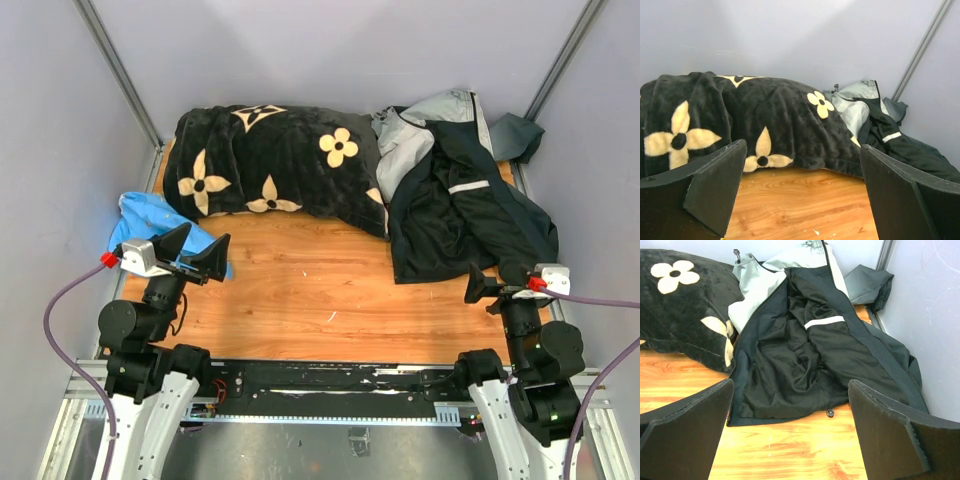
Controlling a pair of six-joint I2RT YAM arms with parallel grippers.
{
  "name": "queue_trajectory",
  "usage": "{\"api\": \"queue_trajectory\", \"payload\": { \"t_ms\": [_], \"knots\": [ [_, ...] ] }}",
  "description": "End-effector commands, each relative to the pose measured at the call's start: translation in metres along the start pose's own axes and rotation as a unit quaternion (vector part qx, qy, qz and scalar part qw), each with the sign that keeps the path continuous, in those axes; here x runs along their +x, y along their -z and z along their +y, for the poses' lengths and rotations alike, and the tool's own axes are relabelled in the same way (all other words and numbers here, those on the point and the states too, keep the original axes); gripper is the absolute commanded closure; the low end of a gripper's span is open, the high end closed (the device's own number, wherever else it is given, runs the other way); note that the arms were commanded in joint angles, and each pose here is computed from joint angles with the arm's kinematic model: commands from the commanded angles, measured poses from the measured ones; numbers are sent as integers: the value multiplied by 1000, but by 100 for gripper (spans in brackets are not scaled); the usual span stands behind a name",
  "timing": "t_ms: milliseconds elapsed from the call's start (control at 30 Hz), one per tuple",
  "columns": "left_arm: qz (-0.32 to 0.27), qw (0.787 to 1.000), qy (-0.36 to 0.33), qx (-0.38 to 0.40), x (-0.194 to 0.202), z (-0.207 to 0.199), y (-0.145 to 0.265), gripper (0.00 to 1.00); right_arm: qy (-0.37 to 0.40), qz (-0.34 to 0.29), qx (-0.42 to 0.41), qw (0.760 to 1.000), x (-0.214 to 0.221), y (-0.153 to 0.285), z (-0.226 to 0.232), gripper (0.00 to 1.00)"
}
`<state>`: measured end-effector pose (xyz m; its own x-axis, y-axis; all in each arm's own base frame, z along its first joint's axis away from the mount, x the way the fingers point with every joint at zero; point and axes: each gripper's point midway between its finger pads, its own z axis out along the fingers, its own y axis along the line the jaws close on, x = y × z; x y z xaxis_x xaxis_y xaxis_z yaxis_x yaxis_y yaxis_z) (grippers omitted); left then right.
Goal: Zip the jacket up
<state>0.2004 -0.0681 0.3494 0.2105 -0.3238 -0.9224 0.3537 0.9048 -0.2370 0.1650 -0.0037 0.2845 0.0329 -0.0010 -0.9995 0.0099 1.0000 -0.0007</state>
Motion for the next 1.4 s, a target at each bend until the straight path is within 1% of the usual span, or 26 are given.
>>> {"api": "queue_trajectory", "payload": {
  "t_ms": [0,133,267,367,500,533,667,833,967,1100,1200,1300,1367],
  "knots": [
    [-17,1000,-8,21,-7,-7,-1,1,-5,-2,10,1000,0,1,-3,2],
    [-11,999,5,46,-3,-15,-6,1,-8,-6,8,1000,-1,2,-2,2],
    [15,998,9,65,4,-22,-13,1,-20,7,-9,1000,1,0,5,2],
    [33,997,10,72,10,-24,-16,1,-44,31,-35,998,3,-6,18,2],
    [56,995,14,80,20,-26,-17,1,-69,89,-82,990,16,-20,40,2],
    [62,995,16,80,23,-26,-18,1,-74,110,-96,987,24,-25,47,2],
    [80,994,19,78,34,-24,-18,1,-81,151,-137,976,55,-42,66,1],
    [93,995,3,32,43,-5,-18,1,-90,208,-154,962,98,-66,78,1],
    [88,996,1,18,41,-1,-17,1,-88,257,-143,952,135,-91,84,1],
    [95,995,3,17,45,-1,-17,1,-42,334,-114,935,177,-112,87,1],
    [96,995,3,22,46,-3,-16,1,-11,376,-102,921,197,-127,94,1],
    [96,995,3,25,46,-5,-15,1,-3,413,-104,905,213,-143,103,2],
    [96,995,3,28,46,-7,-15,1,1,428,-100,898,221,-155,106,2]
  ]
}}
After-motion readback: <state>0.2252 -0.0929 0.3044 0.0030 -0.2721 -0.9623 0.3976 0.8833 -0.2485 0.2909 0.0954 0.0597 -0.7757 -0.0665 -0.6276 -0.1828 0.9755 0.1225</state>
